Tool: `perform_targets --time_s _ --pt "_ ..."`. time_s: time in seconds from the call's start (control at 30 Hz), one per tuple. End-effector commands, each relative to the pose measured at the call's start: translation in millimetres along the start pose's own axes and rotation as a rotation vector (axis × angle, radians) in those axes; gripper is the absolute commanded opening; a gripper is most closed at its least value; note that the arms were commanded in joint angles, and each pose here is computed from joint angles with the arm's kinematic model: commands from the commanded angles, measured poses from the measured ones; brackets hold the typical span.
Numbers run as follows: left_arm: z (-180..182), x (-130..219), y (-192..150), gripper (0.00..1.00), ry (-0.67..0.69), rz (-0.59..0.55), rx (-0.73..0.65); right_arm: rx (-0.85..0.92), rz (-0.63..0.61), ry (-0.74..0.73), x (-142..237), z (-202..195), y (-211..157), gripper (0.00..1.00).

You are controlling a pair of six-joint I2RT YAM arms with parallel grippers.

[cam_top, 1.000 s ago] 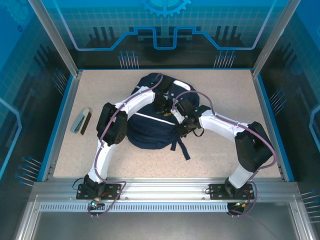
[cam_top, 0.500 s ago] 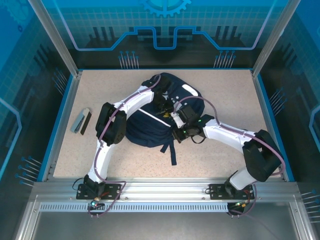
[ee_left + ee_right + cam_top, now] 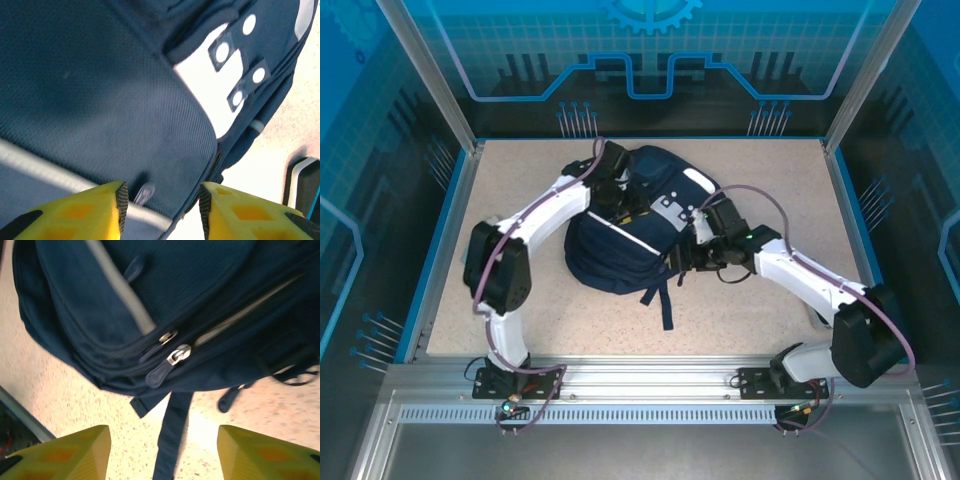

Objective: Pack the student bag
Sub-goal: Unzip the student bag at the center of the table.

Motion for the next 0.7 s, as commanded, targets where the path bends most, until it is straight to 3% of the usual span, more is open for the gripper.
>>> perform_targets --time_s 0.0,0.2,0.33,0.67 --pt "4.0 11.2 -22.3 0.46 0.004 -0.041 -0.038 -0.218 0.006 0.015 7.2 -14.2 3.4 0.61" --pt "-11.0 14.7 -85.8 0.46 -0.041 -0.010 -0.173 -0.369 0.038 0.064 -4.2 -22.8 25.8 0.61" --pt "-22.2 -3.2 -120.6 0.47 -0.020 0.025 -0.237 -0.429 0.073 0.067 -19.4 -26.2 35.1 0.55" --pt "-8.2 -46.2 -134.8 0.46 0.110 0.058 -0.133 -0.515 0.134 0.113 -48.1 -32.7 36.5 0.49"
Point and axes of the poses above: each hand's point on the last joint's axis, 136 mm out from that joint toward the fingers, its own x axis back along the fingers, its own z axis along the line the jaws close on, y = z × x, the point moved 5 cm from there along x, back along the fingers, and after that the axes turned 2 degrees about x, right-handed, at the moved point
